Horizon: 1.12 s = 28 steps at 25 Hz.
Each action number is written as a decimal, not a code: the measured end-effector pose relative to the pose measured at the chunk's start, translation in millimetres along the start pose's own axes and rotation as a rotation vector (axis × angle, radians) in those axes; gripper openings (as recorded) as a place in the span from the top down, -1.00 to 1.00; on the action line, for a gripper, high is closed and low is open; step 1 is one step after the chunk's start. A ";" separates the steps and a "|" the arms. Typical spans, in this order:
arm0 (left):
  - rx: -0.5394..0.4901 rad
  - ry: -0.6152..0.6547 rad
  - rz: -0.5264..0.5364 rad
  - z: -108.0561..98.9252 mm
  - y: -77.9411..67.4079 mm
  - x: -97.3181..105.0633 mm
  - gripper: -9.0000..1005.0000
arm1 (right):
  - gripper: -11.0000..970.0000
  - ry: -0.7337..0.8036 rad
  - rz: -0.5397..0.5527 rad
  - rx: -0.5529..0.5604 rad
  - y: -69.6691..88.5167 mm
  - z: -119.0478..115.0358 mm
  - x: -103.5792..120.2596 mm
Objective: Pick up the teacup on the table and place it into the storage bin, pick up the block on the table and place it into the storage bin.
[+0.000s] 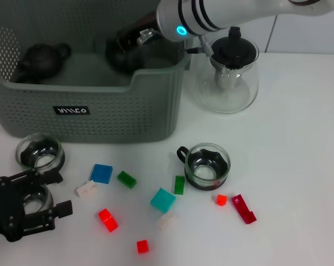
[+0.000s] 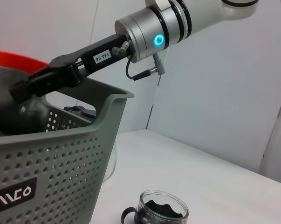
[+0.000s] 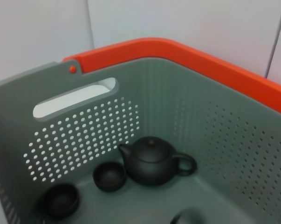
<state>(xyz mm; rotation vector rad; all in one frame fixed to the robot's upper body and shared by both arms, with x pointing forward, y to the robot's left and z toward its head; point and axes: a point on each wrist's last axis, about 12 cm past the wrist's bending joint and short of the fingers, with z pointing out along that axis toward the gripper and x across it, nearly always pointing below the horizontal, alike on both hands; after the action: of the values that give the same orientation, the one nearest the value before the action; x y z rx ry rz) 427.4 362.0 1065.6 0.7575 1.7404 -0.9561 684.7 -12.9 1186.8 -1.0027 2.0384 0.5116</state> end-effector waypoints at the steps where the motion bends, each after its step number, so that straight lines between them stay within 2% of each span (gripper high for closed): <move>1: -0.001 0.000 0.000 -0.2 -0.1 0.2 -0.58 | 0.62 0.001 0.001 -0.002 0.2 0.0 0.3; 3: -0.002 0.000 -0.001 -0.6 -0.4 0.6 -0.58 | 0.59 0.001 0.008 -0.008 0.1 -0.4 1.0; 9: -0.014 -0.007 -0.006 -2.6 -1.1 1.9 -0.58 | 0.17 -0.060 0.066 -0.079 -7.4 -18.9 -1.5; 13: -0.008 -0.012 -0.006 -0.6 -0.5 1.0 -0.58 | 0.18 -0.295 0.071 -0.115 -22.3 -63.6 3.6; 16: -0.006 -0.014 -0.006 0.1 -0.5 0.8 -0.58 | 0.19 -0.533 0.074 -0.141 -34.2 -108.1 25.4; 18: -0.006 -0.014 -0.006 0.4 -0.2 0.5 -0.58 | 0.19 -0.690 0.078 -0.195 -40.6 -138.3 43.0; 22: -0.002 -0.015 -0.002 1.7 0.7 -0.7 -0.58 | 0.17 -0.867 0.063 -0.331 -45.5 -188.3 88.7; 25: -0.002 -0.017 -0.001 2.2 1.1 -1.3 -0.58 | 0.14 -0.813 0.000 -0.389 -38.9 -205.6 123.9; 28: -0.002 -0.017 -0.001 2.2 1.6 -1.8 -0.58 | 0.11 -0.654 -0.149 -0.475 -21.5 -219.5 156.4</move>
<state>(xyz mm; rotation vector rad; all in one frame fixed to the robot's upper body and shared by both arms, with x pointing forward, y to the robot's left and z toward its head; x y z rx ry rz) 430.3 360.8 1066.4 0.7452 1.7266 -0.9587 538.7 -240.4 1195.1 -1.0636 1.2736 1.1114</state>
